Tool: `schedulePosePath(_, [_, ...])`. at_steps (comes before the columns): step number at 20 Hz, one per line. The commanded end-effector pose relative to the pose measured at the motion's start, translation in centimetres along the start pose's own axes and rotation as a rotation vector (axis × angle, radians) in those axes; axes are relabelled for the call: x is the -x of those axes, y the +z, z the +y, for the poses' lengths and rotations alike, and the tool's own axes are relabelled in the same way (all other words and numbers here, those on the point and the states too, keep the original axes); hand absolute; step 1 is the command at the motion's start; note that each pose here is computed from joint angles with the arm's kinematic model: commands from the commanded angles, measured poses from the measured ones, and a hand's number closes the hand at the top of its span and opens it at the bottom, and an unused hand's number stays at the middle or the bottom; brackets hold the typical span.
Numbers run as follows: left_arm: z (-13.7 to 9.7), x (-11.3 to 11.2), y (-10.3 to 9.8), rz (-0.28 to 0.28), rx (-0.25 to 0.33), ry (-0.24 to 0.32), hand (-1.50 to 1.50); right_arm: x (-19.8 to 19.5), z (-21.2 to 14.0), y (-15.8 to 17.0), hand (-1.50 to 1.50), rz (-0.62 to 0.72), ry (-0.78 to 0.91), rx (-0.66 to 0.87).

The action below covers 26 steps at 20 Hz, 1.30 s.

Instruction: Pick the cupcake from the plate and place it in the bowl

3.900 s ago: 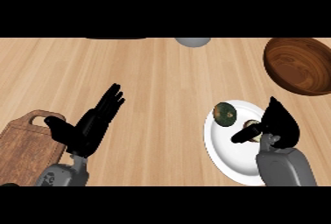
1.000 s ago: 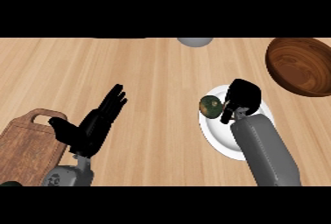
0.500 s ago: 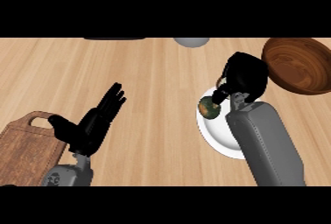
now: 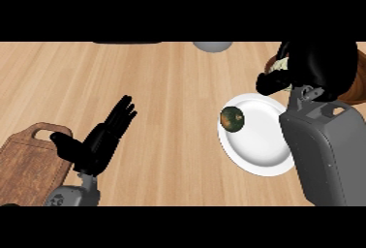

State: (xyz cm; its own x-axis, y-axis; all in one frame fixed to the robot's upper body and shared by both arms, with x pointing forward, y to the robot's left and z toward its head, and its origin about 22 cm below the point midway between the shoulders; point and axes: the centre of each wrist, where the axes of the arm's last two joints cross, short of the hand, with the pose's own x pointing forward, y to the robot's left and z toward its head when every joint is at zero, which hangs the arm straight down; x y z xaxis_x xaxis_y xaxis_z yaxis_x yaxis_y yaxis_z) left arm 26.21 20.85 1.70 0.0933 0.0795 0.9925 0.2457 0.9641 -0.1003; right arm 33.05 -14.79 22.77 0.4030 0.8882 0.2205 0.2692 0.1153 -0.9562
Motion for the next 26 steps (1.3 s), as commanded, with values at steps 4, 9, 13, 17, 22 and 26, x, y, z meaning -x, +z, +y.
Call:
schedulePosePath(4, [-1.3,-2.0,-1.2,-0.019,0.008,-0.006,0.0,0.6,-3.1,-3.5,1.5,0.071,-0.045,0.065])
schedulePosePath(9, [-0.4,0.0,0.8,-0.001,0.003,-0.004,0.0,3.3,-2.6,-8.0,1.5,0.132,-0.031,0.085])
schedulePosePath(13, [-2.0,0.3,-0.9,-0.013,0.008,-0.013,0.0,8.9,-1.9,-11.6,1.5,0.143,-0.092,0.113])
schedulePosePath(17, [0.0,-2.0,-0.6,-0.002,0.023,-0.007,0.0,11.3,1.7,-13.7,1.5,0.137,-0.088,0.115])
schedulePosePath(22, [-0.1,-1.3,-1.2,-0.001,0.037,-0.005,0.0,14.1,3.1,-16.9,1.5,0.157,-0.01,0.114])
schedulePosePath(26, [-1.6,-1.3,-1.3,-0.023,0.054,-0.013,0.0,17.1,4.5,-18.0,1.5,0.197,0.038,0.111])
